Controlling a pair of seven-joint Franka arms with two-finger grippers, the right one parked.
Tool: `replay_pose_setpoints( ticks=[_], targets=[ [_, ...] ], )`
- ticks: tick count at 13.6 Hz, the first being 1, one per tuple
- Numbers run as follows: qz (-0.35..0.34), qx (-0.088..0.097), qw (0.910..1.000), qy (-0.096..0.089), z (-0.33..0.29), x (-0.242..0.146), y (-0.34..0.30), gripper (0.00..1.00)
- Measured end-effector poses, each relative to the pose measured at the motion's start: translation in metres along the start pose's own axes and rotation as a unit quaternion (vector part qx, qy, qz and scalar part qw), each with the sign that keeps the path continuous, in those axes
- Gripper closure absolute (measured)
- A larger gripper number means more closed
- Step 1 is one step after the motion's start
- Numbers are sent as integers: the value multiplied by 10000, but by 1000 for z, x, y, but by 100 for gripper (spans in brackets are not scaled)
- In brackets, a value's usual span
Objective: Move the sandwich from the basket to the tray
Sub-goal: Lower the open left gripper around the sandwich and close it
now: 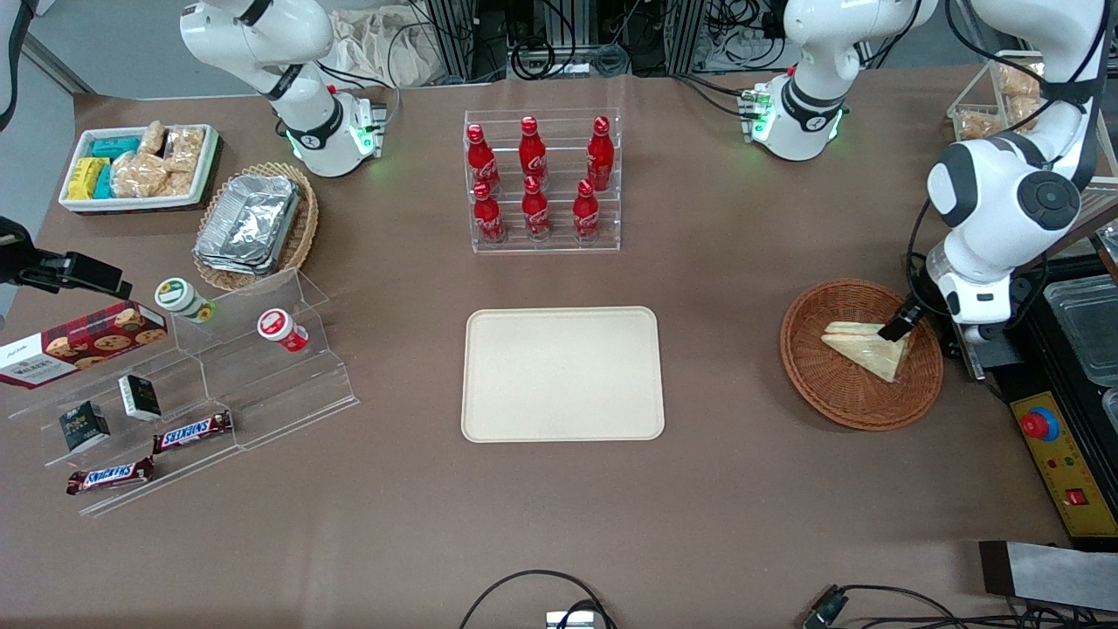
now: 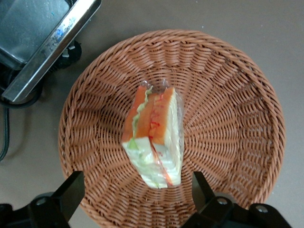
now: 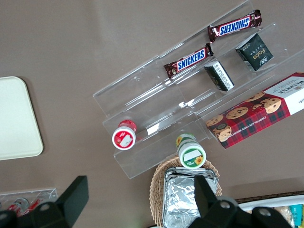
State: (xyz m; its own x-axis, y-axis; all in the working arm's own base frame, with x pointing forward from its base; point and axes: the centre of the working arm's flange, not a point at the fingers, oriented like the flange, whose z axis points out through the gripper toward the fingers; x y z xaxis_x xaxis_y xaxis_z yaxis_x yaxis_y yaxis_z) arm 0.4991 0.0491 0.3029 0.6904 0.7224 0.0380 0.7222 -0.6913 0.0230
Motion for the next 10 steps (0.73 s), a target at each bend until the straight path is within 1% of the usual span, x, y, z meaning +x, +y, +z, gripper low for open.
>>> replay_pose_setpoints(
  ticks=[10],
  targets=[
    [-86,-150,9998,97,41,10,-1,0]
  ],
)
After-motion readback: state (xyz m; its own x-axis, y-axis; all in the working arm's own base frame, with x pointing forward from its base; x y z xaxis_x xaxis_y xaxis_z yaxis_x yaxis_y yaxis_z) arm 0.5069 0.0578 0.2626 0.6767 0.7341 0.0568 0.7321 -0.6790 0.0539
